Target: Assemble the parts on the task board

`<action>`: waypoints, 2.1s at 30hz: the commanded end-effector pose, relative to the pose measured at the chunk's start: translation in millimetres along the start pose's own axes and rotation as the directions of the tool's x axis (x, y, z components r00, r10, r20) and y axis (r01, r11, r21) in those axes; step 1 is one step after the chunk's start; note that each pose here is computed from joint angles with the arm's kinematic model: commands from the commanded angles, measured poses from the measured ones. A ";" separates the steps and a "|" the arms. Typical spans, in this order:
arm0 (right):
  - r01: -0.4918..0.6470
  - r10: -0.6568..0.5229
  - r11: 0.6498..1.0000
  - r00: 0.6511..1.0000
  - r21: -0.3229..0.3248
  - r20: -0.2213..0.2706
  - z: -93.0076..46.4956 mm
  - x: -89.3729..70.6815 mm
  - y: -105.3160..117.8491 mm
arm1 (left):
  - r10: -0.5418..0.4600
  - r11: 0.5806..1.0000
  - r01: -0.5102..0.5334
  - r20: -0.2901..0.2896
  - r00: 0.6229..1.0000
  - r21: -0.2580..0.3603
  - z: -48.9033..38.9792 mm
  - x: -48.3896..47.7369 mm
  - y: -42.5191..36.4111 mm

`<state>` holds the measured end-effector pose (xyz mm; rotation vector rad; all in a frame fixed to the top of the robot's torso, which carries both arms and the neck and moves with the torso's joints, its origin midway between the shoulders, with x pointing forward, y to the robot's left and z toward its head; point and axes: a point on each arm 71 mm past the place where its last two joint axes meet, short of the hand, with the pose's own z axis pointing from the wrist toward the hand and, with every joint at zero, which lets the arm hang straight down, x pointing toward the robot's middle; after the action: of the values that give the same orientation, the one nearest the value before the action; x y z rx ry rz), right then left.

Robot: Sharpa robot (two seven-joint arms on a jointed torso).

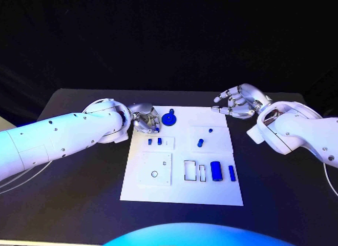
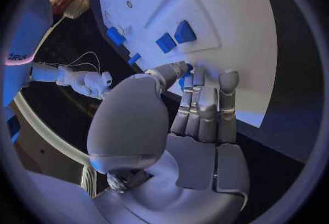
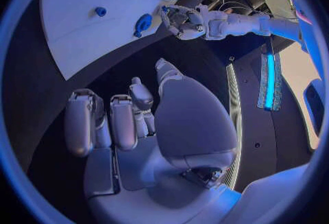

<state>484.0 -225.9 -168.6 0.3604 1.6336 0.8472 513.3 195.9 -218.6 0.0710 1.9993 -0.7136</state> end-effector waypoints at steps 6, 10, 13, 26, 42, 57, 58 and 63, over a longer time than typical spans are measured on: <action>0.009 -0.009 1.000 1.000 -0.014 -0.003 -0.2 0.3 0.7 | -0.019 1.000 0.019 -0.008 1.000 -0.001 0.2 0.7 -0.7; 0.009 -0.009 1.000 1.000 -0.013 -0.003 -0.2 0.2 0.5 | -0.021 1.000 0.021 -0.007 1.000 -0.003 -0.1 0.7 -0.3; 0.009 -0.009 1.000 1.000 -0.013 -0.002 -0.2 0.1 0.4 | -0.023 1.000 0.023 -0.007 1.000 -0.004 -0.3 0.6 -0.1; 0.009 -0.009 1.000 1.000 -0.012 -0.001 -0.3 -0.2 0.0 | -0.028 1.000 0.028 -0.014 1.000 -0.007 -2.4 1.0 1.7; 0.011 -0.011 1.000 1.000 -0.009 0.003 -0.6 -1.4 -1.5 | -0.032 0.999 0.032 -0.009 0.999 -0.022 -7.0 -0.1 8.3; 0.156 -0.157 0.988 0.983 -0.014 -0.093 0.1 1.8 -7.0 | -0.370 0.929 0.370 0.077 0.926 0.021 -25.5 -17.2 28.2; 0.164 -0.165 0.986 0.981 -0.014 -0.100 0.1 2.1 -7.4 | -0.397 0.918 0.396 0.082 0.914 0.029 -27.0 -18.4 29.0; 0.285 -0.288 0.958 0.949 -0.046 -0.130 0.2 5.0 -7.6 | -0.618 0.785 0.603 0.114 0.778 0.142 -37.8 -28.0 31.7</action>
<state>486.5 -231.8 -174.1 0.1919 1.7008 0.7486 508.4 251.0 -205.6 -0.3862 1.9487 -0.9602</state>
